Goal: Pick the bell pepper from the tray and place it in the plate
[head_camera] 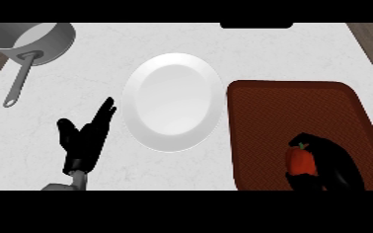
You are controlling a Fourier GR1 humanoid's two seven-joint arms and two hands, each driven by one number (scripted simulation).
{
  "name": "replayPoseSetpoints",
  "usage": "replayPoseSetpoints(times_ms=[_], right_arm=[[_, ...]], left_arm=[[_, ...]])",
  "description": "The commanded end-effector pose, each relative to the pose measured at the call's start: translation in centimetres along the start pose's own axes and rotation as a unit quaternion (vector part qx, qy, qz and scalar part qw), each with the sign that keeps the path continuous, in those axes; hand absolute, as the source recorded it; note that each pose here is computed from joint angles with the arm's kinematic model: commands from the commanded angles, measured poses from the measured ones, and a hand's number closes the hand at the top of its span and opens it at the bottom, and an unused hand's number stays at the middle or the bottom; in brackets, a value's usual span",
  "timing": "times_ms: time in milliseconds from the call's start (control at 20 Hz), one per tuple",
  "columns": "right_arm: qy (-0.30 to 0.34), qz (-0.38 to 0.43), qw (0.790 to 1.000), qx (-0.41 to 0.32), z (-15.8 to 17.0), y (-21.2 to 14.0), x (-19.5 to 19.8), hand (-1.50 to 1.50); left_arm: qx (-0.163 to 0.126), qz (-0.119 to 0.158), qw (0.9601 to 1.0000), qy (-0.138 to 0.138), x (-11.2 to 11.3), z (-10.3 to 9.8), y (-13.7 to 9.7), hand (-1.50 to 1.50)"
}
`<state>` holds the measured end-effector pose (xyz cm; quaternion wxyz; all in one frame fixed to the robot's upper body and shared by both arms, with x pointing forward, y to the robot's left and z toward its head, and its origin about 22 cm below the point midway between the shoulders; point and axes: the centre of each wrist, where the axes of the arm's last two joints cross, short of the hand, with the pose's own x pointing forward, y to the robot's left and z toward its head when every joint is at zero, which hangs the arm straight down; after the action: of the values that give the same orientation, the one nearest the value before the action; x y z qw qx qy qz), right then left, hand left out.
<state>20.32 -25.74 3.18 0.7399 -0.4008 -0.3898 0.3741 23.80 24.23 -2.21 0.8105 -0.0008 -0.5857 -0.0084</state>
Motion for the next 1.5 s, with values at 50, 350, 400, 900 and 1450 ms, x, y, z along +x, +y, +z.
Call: replayPoseSetpoints(times_ms=[50,350,400,900,1450], right_arm=[[-0.004,0.026,1.000,-0.011,0.6,-0.1,-0.2,1.50],[-0.029,0.031,0.995,-0.092,-0.4,-2.1,0.1,1.50],[-0.066,0.005,0.994,-0.087,3.0,1.7,5.9,1.50],[-0.234,-0.080,0.951,-0.185,10.2,3.7,20.6,1.50],[-0.188,-0.192,0.916,-0.299,10.6,3.2,23.0,1.50]], left_arm=[[0.004,0.009,0.9994,0.033,-0.9,-1.1,-0.9,0.00],[0.011,0.000,0.9995,0.030,-0.5,-0.2,-0.7,0.00],[0.006,-0.001,0.9998,0.020,-1.3,0.0,0.0,0.00],[-0.039,-0.019,0.9987,0.026,-0.3,-0.4,-1.9,0.00],[-0.027,-0.009,0.9992,0.026,-0.4,-0.6,-2.1,0.00]])
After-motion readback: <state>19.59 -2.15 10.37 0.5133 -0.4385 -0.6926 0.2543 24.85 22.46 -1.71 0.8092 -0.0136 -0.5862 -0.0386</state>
